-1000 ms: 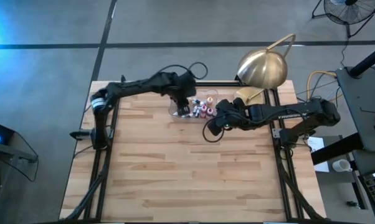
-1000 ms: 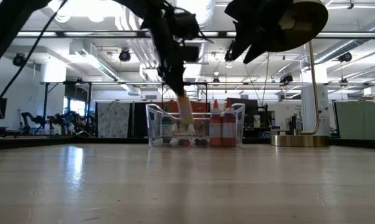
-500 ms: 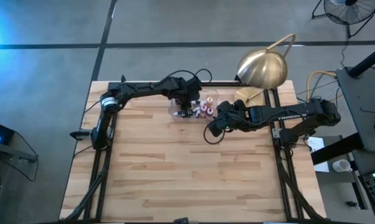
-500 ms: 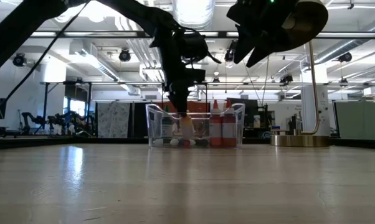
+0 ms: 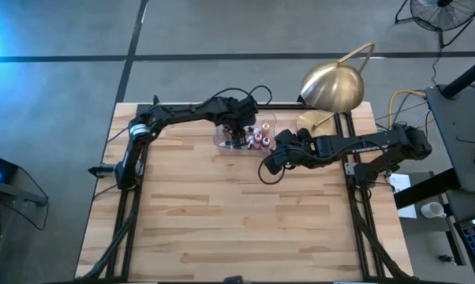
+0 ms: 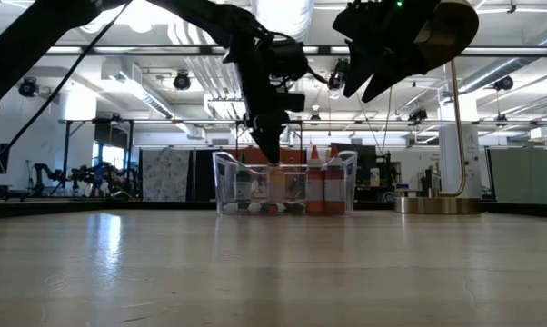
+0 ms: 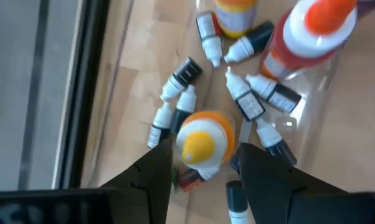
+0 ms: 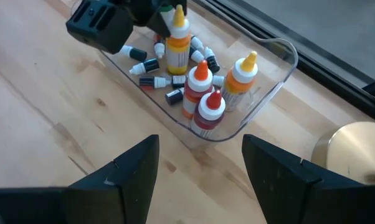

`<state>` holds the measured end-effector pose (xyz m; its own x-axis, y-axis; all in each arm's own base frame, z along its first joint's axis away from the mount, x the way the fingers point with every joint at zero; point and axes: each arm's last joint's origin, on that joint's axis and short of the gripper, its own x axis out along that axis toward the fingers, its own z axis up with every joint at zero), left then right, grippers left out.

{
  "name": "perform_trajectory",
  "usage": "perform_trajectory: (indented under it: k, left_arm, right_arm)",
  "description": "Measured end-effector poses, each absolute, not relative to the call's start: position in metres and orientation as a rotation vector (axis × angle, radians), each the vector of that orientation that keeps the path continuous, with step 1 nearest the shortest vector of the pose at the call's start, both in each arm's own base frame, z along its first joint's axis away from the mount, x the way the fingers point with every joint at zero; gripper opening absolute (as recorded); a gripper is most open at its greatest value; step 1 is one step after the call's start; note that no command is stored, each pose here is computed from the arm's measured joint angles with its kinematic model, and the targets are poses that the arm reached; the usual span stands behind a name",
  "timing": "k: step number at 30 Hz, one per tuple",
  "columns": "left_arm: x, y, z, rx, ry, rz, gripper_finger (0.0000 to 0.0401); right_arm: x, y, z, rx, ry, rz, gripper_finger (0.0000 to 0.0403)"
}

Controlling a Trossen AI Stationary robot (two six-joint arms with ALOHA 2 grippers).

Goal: Pick & Place food coloring
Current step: Put the big yellow food coloring bottle into the transparent bin, then return to Home Position

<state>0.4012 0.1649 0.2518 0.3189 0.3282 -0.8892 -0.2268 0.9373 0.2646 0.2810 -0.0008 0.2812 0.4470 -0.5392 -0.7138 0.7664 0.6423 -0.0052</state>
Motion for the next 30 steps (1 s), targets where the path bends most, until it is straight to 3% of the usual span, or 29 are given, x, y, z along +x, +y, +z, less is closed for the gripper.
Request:
perform_trajectory:
  k: [10, 14, 17, 20, 26, 30]
  left_arm:
    - [0.399, 0.152, 0.297, 0.143, 1.150, 0.371, 0.0155]
    - [0.377, 0.122, 0.351, 0.127, 0.956, 0.250, 0.0155]
    - [0.348, 0.104, 0.371, 0.069, 0.865, 0.186, 0.0155]
    - [0.314, 0.092, 0.363, -0.006, 0.845, 0.187, 0.0155]
    - [0.245, 0.066, 0.355, -0.182, 0.617, 0.248, 0.0156]
    - [0.208, 0.055, 0.338, -0.446, 0.542, 0.326, 0.0156]
  right_arm:
    - [0.279, 0.001, 0.282, 0.306, 0.757, -0.814, 0.0224]
    - [0.273, 0.000, 0.288, 0.268, 0.760, -0.819, 0.0224]
    - [0.263, -0.001, 0.291, 0.258, 0.768, -0.824, 0.0224]
    - [0.247, 0.002, 0.294, 0.258, 0.760, -0.806, 0.0224]
    - [0.198, 0.011, 0.306, 0.309, 0.644, -0.776, 0.0224]
    - [0.165, 0.007, 0.322, 0.429, 0.556, -0.738, 0.0224]
